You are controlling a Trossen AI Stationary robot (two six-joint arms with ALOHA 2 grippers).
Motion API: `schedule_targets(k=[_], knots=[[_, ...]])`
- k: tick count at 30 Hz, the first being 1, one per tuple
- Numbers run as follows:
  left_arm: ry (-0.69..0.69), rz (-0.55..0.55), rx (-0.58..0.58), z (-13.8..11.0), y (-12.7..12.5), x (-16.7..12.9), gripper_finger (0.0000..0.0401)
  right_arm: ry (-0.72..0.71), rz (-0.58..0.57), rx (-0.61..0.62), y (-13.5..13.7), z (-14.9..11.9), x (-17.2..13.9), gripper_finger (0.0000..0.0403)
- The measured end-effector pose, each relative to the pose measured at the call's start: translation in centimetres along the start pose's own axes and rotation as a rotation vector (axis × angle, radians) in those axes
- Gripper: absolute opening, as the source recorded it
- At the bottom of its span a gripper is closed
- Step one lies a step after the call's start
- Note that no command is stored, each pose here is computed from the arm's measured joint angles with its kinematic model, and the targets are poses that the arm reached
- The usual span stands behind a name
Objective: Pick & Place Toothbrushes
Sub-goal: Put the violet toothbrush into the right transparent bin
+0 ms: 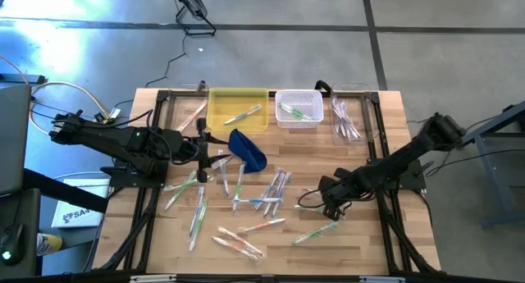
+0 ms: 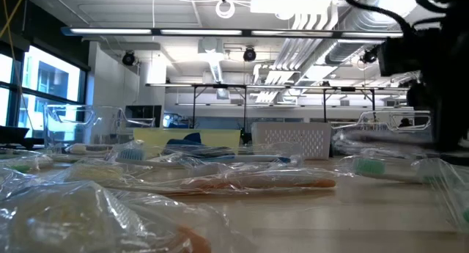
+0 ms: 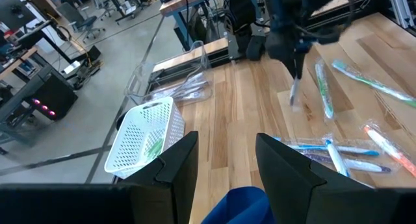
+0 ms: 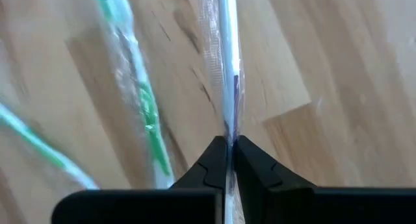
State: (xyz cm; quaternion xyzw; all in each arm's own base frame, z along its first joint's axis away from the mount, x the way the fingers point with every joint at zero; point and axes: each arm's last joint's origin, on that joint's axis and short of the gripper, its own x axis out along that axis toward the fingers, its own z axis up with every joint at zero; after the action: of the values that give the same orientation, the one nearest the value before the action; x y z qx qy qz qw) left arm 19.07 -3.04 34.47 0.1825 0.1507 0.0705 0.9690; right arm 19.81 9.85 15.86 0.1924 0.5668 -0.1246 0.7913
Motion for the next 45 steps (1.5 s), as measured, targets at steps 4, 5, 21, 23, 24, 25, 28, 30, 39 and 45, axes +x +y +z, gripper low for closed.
schedule_targets(k=[4, 5, 21, 23, 24, 25, 28, 30, 39, 45], knots=[[0.0, 0.0, 0.0, 0.0, 0.0, 0.0, 0.0149, -0.102, 0.028, 0.034, -0.5, 0.6, -1.7, 0.0008], [0.0, 0.0, 0.0, 0.0, 0.0, 0.0, 0.0149, -0.128, 0.035, 0.043, -0.6, 0.7, -2.2, 0.0008], [0.002, 0.01, 0.0, 0.0, 0.0, 0.0, 0.0149, -0.638, -0.107, 0.263, -6.1, 3.9, -9.0, 0.0008], [0.002, 0.01, 0.0, 0.0, 0.0, 0.0, 0.0149, -0.695, -0.162, 0.282, -6.7, 4.7, -9.9, 0.0008], [0.003, 0.013, 0.0, 0.0, 0.0, 0.0, 0.0149, -0.72, -0.193, 0.289, -7.1, 5.1, -10.3, 0.0008], [0.005, 0.02, 0.0, 0.0, 0.1, 0.0, 0.0149, -0.741, -0.226, 0.295, -7.4, 5.5, -10.7, 0.0008], [0.01, 0.036, 0.001, 0.0, 0.1, 0.0, 0.0149, -0.778, -0.322, 0.323, -8.7, 6.6, -11.7, 0.0008], [0.01, 0.037, 0.001, 0.0, 0.1, 0.0, 0.0149, -0.781, -0.386, 0.356, -9.8, 7.0, -12.0, 0.0008], [0.01, 0.039, 0.0, 0.0, 0.1, 0.0, 0.0149, -0.649, -0.622, 0.605, -15.5, 6.7, -12.0, 0.0008], [0.01, 0.038, 0.0, 0.0, 0.1, 0.0, 0.0149, -0.542, -0.701, 0.691, -18.2, 6.2, -11.8, 0.0008]])
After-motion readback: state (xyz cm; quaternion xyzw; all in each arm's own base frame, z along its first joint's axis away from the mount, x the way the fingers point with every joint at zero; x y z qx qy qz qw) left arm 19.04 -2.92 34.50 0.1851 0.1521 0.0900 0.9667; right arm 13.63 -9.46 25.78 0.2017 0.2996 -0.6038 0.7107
